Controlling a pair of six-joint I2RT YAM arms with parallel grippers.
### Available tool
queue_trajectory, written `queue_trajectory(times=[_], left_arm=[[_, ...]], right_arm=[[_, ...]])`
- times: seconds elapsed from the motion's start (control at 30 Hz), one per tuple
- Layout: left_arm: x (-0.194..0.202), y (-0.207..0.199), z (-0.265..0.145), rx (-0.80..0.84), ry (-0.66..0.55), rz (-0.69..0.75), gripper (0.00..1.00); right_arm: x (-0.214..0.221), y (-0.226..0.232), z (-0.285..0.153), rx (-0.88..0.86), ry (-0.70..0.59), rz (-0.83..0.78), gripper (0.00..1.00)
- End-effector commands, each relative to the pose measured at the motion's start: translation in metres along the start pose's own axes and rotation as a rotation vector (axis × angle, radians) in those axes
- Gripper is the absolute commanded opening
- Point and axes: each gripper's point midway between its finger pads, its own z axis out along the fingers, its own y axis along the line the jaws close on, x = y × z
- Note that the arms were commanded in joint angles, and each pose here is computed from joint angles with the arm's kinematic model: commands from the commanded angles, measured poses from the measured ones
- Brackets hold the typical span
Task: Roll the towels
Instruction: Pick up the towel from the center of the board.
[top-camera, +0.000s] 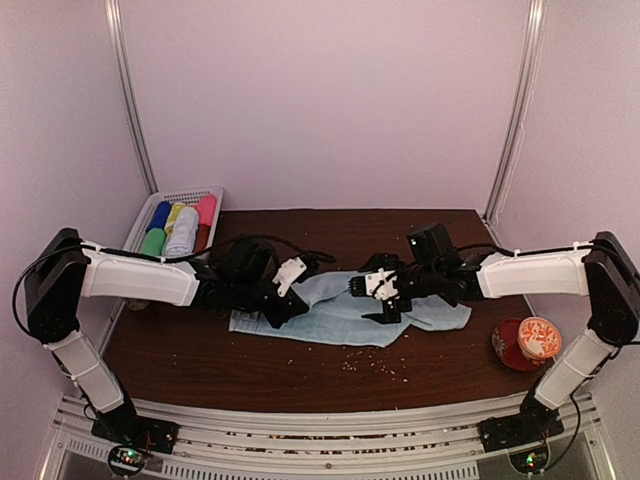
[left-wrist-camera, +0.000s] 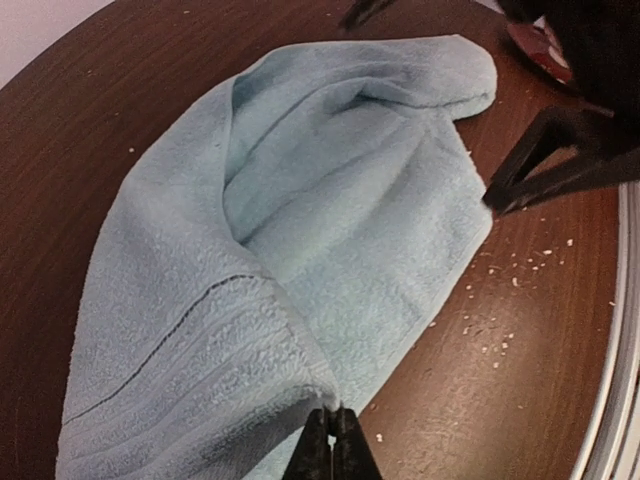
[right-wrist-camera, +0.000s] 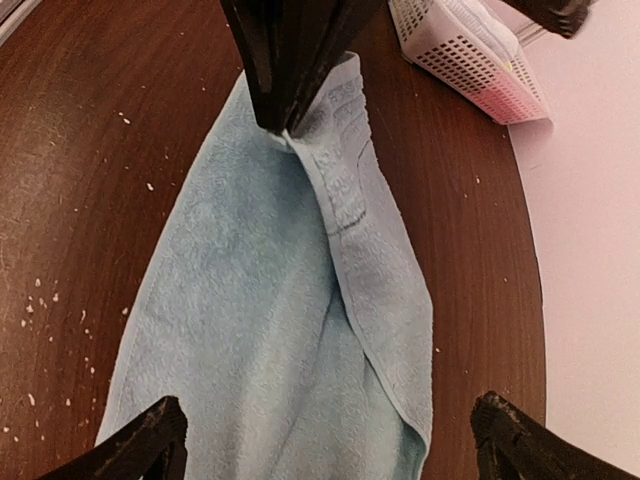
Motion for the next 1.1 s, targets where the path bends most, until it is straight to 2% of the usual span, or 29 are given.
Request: queue_trajectory(times=[0.0,0.17,0.4,0.57,0.73,0.83,0.87,0.97,1.0,1.03,1.07], left_arm=[[-0.041,-0.028,-0.014,0.169,-0.142,-0.014,0.00],[-0.044,-0.040,-0.016,0.241,-0.155,-0.018,0.00],[-0.043,-0.047,-0.015,0.290,-0.145,-0.026,0.00],[-0.044,-0.049,-0.016,0.299,-0.144,-0.028,0.00],[-0.042,-0.047,-0.016,0.286,-0.139,-0.031,0.00],[-0.040,-0.044,-0.015,0.269,-0.132,-0.034,0.00],[-0.038,-0.044,-0.014,0.264,-0.129,-0.033,0.00],[-0.037,-0.039,-0.016,0.233,-0.124,-0.031,0.00],[-0.037,-0.037,-0.017,0.222,-0.126,-0.027,0.05],[-0.037,-0.036,-0.018,0.210,-0.127,-0.025,0.18],[-0.038,-0.034,-0.020,0.199,-0.131,-0.021,0.25]], right_arm=[[-0.024,0.000,0.024,0.025,-0.049,-0.054,1.00],[-0.037,-0.005,0.039,0.068,-0.057,-0.041,1.00],[-0.044,-0.012,0.055,0.165,-0.014,-0.018,0.90],[-0.051,0.001,0.062,0.109,-0.016,-0.023,0.69],[-0.051,0.011,0.063,0.072,-0.016,-0.030,0.33],[-0.049,0.010,0.063,0.084,-0.005,-0.029,0.07],[-0.048,0.009,0.063,0.090,-0.001,-0.026,0.02],[-0.048,0.010,0.064,0.086,0.005,-0.019,0.00],[-0.048,0.009,0.064,0.085,0.005,-0.014,0.00],[-0.048,0.010,0.065,0.081,0.004,-0.010,0.00],[-0.047,0.009,0.065,0.079,0.008,-0.006,0.00]])
